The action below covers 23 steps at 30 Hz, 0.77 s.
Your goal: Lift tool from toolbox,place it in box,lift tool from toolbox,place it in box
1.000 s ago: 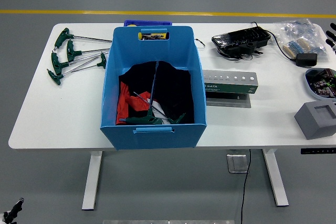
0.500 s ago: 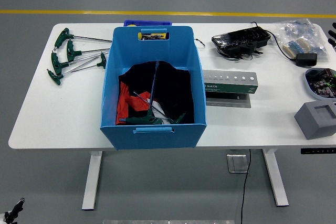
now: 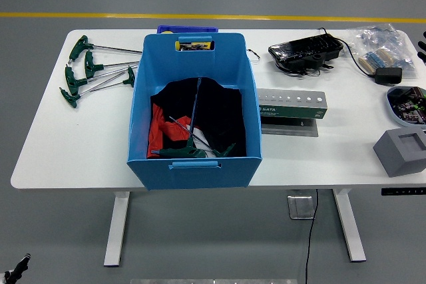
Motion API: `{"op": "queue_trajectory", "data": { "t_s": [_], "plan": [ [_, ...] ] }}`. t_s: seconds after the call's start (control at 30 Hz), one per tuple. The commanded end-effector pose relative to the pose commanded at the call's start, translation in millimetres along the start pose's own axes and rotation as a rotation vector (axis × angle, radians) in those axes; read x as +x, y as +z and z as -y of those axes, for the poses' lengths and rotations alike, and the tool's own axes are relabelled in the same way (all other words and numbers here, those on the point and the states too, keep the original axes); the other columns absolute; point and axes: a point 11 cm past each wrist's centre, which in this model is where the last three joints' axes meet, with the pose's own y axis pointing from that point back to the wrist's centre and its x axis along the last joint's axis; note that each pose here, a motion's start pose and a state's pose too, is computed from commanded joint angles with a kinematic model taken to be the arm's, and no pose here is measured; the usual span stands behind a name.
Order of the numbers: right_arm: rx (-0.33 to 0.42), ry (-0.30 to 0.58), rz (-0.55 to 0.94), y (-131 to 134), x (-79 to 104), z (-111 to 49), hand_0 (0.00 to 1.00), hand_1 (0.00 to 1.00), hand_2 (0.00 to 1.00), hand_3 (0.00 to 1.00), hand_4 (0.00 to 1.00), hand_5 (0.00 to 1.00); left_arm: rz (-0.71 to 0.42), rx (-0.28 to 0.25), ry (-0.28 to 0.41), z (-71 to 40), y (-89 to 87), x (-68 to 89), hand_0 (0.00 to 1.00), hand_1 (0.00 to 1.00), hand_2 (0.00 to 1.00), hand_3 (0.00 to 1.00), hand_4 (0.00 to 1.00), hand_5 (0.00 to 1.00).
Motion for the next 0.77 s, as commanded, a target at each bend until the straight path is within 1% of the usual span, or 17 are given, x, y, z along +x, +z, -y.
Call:
{"op": "queue_trajectory", "data": {
  "t_s": [0.37,0.77],
  "plan": [
    [-0.001,0.002,0.001,0.1,1.1,-1.6,0.998,0.939,0.955,0.998,0.998,0.998,0.02,0.004,-0.004,-0.2,-2.3,0.3,0.888,0.9,0.907,0.753,0.698,0.791],
    [0.024,0.01,0.004,-9.5,3.9,2.1,0.998,0.94,0.955,0.998,0.998,0.998,0.034,0.005,0.004,0.4,-2.7,5.8,0.888,0.899,0.907,0.752,0.697,0.79]
  ]
}}
